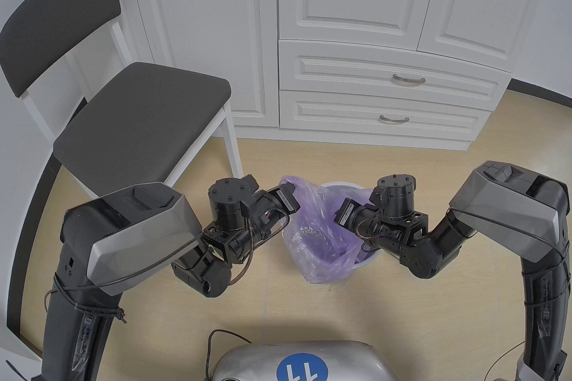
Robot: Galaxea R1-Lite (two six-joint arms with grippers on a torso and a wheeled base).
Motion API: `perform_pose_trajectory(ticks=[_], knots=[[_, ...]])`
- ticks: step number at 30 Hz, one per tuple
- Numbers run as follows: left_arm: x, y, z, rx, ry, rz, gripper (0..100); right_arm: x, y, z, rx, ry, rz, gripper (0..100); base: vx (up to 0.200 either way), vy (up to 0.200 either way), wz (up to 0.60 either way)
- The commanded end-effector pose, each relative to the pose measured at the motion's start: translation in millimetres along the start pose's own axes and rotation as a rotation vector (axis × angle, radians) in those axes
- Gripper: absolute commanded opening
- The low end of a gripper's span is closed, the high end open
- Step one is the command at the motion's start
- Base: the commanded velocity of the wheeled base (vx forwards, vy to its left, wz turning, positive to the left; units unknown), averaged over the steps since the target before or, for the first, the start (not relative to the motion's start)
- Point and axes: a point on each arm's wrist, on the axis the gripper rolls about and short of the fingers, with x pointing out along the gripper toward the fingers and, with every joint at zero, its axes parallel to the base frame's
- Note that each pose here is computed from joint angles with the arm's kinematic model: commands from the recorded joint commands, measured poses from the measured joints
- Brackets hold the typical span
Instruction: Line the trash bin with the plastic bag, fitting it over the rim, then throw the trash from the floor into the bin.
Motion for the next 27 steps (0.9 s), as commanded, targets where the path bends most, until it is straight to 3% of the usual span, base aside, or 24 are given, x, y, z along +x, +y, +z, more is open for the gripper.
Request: perform_pose_trajectory(ticks=[1,8,16,20,23,27], knots=[[0.8,-7.4,-1.1,-0.002,0.009,-0.028,0,12.9,-25.2,-5.6,0.014,0.013,-0.051,0,0.000,0.000,0.00],[17.9,5.9,-16.6,0.002,0.028,-0.040,0,28.1,-41.2,0.4,0.046,0.051,-0.132,0,0.000,0.000,0.00],[37.7,24.3,-37.1,0.007,0.065,-0.007,0,34.5,-47.0,17.0,0.084,0.003,-0.134,0,0.000,0.000,0.00],[51.4,26.6,-54.5,0.007,0.070,-0.017,0,18.8,-42.0,45.8,0.090,-0.061,-0.123,0,0.000,0.000,0.00],[60.6,25.7,-56.8,0.012,0.066,-0.024,0,8.9,-39.8,56.8,0.087,-0.075,-0.124,0,0.000,0.000,0.00],[85.2,26.7,-59.8,0.054,0.140,0.046,0,-6.6,-42.2,72.5,0.009,-0.095,-0.143,0,0.000,0.000,0.00]])
